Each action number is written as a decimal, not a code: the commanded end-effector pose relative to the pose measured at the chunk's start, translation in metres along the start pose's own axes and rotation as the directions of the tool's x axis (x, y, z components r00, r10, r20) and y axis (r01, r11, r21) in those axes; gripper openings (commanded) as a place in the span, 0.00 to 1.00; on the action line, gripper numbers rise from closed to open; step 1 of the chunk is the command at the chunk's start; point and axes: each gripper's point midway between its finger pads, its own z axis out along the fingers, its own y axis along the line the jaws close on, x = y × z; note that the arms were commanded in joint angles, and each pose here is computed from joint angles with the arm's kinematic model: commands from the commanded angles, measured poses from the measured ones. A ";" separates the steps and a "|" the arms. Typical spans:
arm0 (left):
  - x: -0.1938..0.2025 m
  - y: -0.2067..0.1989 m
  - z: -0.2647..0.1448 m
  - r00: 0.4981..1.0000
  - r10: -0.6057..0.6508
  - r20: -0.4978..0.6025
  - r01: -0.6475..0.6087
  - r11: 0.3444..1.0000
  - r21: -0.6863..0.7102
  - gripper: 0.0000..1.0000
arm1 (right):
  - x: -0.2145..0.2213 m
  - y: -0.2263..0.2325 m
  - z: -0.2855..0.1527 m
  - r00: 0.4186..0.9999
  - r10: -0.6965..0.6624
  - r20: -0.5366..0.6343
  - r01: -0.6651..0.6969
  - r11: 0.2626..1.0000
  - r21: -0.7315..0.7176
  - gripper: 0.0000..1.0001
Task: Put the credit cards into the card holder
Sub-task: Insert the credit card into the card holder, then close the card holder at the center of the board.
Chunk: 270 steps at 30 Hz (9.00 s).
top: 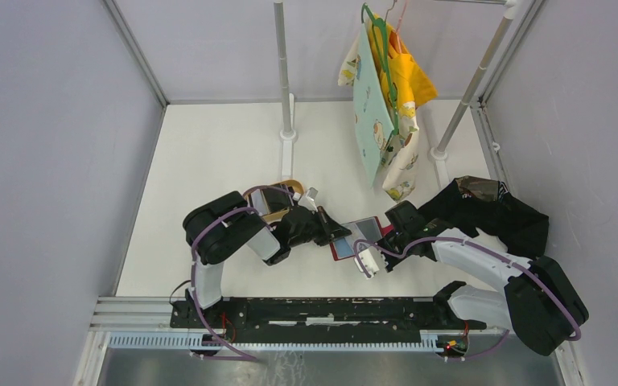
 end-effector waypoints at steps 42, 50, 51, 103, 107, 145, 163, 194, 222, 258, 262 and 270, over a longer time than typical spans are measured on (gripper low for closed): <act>0.016 0.019 -0.001 0.989 -0.022 -0.144 0.005 0.993 -0.118 0.02 | 0.011 0.013 0.000 0.998 0.039 -0.051 -0.041 0.998 -0.048 0.04; 0.015 0.018 0.007 0.986 -0.008 -0.165 -0.011 0.994 -0.113 0.02 | 0.011 0.014 0.001 0.998 0.041 -0.050 -0.043 0.998 -0.051 0.04; 0.015 0.017 0.008 0.986 -0.005 -0.166 -0.014 0.993 -0.113 0.02 | 0.011 0.014 0.001 0.998 0.041 -0.051 -0.043 0.998 -0.051 0.04; 0.018 0.028 0.022 0.958 0.070 -0.277 -0.114 0.982 -0.148 0.19 | -0.074 -0.023 -0.023 0.960 -0.085 0.265 0.064 0.994 0.088 0.15; 0.019 0.029 0.023 0.957 0.071 -0.280 -0.117 0.982 -0.151 0.20 | -0.087 -0.055 -0.022 0.969 -0.086 0.231 0.047 0.984 0.171 0.09; 0.020 0.031 0.022 0.956 0.084 -0.283 -0.129 0.981 -0.147 0.24 | -0.031 -0.059 0.021 0.986 0.017 -0.166 0.017 0.980 0.198 0.05; 0.016 0.024 0.023 0.957 0.093 -0.274 -0.133 0.982 -0.133 0.31 | 0.000 -0.067 0.000 0.974 0.129 -0.188 -0.076 0.962 0.262 0.05; 0.008 0.015 0.017 0.960 0.133 -0.247 -0.169 0.977 -0.133 1.00 | 0.000 -0.077 0.010 0.964 0.236 -0.120 -0.185 0.925 0.333 0.02; -0.066 -0.096 -0.095 0.851 0.491 0.189 -0.495 0.868 -0.027 1.00 | -0.035 -0.084 -0.078 0.912 0.191 0.362 -0.309 0.902 0.303 0.61; 0.018 0.007 -0.099 0.974 0.148 0.170 -0.114 0.974 -0.195 0.78 | 0.041 -0.055 -0.006 0.308 0.913 0.266 -0.934 0.343 -0.095 0.48; 0.020 0.013 -0.093 0.977 0.125 0.170 -0.088 0.974 -0.210 0.78 | 0.027 -0.043 -0.003 0.304 0.920 0.249 -0.915 0.354 -0.191 0.46; 0.011 0.030 -0.097 0.967 0.148 0.208 -0.081 0.951 -0.298 0.79 | -0.002 -0.033 0.003 0.366 0.902 0.229 -0.864 0.421 -0.277 0.45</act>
